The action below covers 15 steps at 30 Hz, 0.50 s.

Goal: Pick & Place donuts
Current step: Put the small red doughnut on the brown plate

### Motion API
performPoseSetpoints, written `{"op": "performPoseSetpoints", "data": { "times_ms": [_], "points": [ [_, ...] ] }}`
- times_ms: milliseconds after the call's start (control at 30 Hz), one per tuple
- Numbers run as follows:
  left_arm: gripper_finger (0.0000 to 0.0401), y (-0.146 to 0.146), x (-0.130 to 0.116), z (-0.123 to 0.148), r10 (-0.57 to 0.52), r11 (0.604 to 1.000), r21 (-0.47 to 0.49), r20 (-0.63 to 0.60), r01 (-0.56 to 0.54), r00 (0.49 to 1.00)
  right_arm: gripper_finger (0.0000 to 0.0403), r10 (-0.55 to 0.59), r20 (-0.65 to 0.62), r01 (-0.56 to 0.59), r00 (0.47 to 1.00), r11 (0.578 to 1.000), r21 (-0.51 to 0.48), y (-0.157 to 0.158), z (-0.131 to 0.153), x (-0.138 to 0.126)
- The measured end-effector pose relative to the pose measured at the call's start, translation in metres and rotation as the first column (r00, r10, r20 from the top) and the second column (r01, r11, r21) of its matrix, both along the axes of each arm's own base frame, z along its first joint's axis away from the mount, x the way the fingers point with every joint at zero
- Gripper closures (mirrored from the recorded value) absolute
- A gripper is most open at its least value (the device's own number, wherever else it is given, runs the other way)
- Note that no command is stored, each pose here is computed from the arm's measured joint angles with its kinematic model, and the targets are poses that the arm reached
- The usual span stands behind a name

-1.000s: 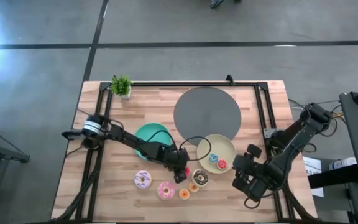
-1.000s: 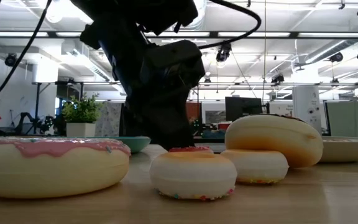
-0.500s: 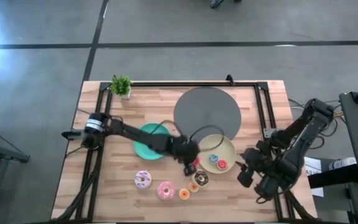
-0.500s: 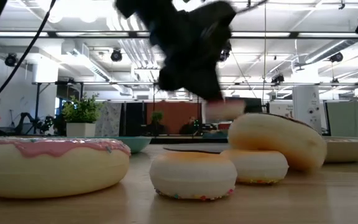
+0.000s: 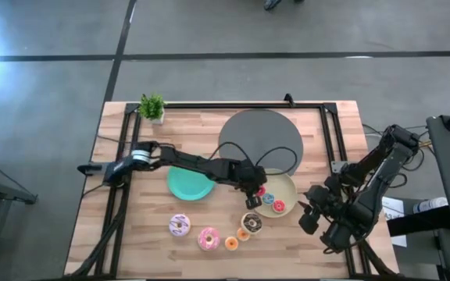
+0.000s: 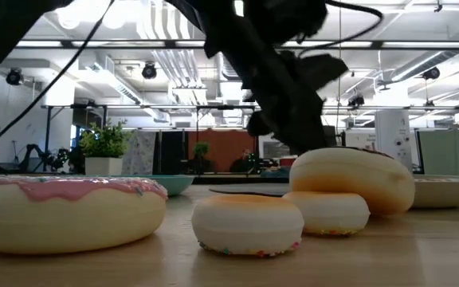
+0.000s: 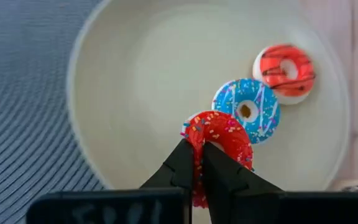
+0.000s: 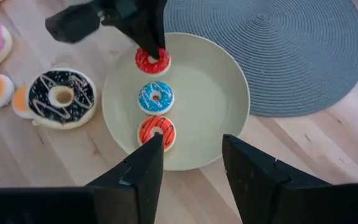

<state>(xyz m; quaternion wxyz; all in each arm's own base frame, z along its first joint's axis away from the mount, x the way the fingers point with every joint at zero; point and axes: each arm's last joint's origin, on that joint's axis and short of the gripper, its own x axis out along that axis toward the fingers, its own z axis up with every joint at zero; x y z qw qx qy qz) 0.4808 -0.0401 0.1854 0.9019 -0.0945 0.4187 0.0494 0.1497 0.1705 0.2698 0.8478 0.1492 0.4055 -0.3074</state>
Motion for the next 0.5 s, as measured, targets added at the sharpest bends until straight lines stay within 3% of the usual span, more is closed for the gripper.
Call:
{"op": "performPoseSetpoints", "data": {
  "times_ms": [233,367,500],
  "points": [
    [0.0390,-0.004,0.008,-0.007,-0.021,1.000,0.013,-0.025,0.021,0.999,0.0247,-0.001,-0.023,0.002,1.000,1.000,0.013,0.000,-0.001,-0.001],
    [0.0355,-0.002,0.003,-0.002,-0.008,1.000,0.015,-0.071,0.009,0.997,0.0246,-0.001,-0.023,0.002,1.000,1.000,0.009,0.000,-0.002,-0.001],
    [0.0319,-0.002,0.003,0.009,-0.009,1.000,0.013,-0.023,0.009,1.000,0.0246,-0.002,-0.028,0.002,1.000,1.000,0.000,-0.001,-0.005,-0.002]
  ]
}}
